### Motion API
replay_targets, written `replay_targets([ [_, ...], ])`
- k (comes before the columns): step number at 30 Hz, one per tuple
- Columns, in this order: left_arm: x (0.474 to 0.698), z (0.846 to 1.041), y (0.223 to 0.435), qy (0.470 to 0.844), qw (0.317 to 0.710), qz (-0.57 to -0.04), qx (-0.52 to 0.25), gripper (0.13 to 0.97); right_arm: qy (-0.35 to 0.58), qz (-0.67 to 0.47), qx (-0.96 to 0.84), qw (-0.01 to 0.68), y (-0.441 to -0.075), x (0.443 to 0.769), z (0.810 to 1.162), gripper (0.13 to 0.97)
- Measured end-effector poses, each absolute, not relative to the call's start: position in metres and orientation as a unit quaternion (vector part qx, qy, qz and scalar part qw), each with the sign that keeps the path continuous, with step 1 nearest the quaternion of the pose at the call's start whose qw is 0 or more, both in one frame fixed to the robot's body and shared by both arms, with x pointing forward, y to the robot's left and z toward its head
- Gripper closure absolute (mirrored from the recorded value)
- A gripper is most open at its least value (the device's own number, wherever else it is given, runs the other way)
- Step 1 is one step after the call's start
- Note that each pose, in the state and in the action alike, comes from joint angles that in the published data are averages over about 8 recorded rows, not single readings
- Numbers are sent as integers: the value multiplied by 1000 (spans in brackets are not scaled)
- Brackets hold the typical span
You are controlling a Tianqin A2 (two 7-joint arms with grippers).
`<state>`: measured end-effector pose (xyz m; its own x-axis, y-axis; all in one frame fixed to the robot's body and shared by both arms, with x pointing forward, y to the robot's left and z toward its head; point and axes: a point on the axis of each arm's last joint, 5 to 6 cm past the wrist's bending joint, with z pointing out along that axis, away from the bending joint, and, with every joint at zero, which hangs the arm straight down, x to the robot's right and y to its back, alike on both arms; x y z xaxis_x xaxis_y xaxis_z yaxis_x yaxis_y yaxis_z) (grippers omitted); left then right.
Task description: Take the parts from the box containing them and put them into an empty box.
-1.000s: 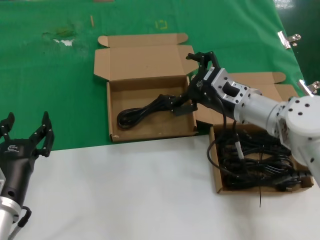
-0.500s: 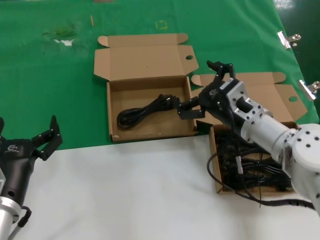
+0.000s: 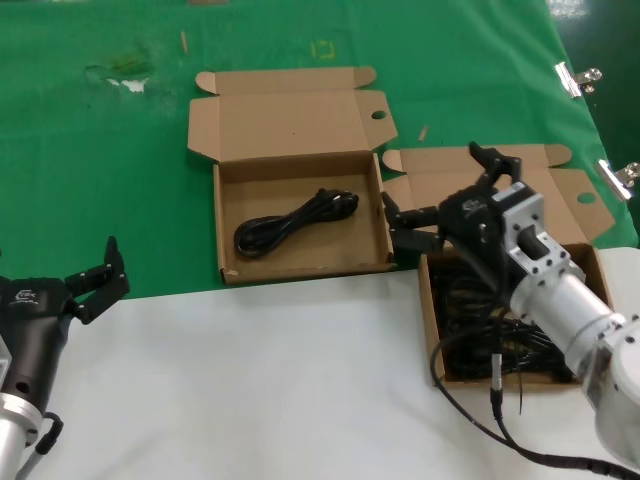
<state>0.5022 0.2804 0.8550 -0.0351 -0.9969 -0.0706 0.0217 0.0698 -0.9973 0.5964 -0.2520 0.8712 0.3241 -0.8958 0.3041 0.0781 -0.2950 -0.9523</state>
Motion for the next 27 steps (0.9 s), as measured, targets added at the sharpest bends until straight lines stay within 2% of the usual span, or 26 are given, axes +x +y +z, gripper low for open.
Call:
replay_targets([
  [6, 502, 855, 280, 521, 513, -496, -468, 140, 357, -492, -614, 504, -258, 576, 865, 130],
  [20, 502, 855, 280, 521, 513, -496, -468, 132, 439, -507, -547, 501, -274, 527, 856, 130],
  [27, 502, 855, 280, 521, 513, -496, -468, 132, 454, -510, -534, 499, -277, 517, 856, 130],
])
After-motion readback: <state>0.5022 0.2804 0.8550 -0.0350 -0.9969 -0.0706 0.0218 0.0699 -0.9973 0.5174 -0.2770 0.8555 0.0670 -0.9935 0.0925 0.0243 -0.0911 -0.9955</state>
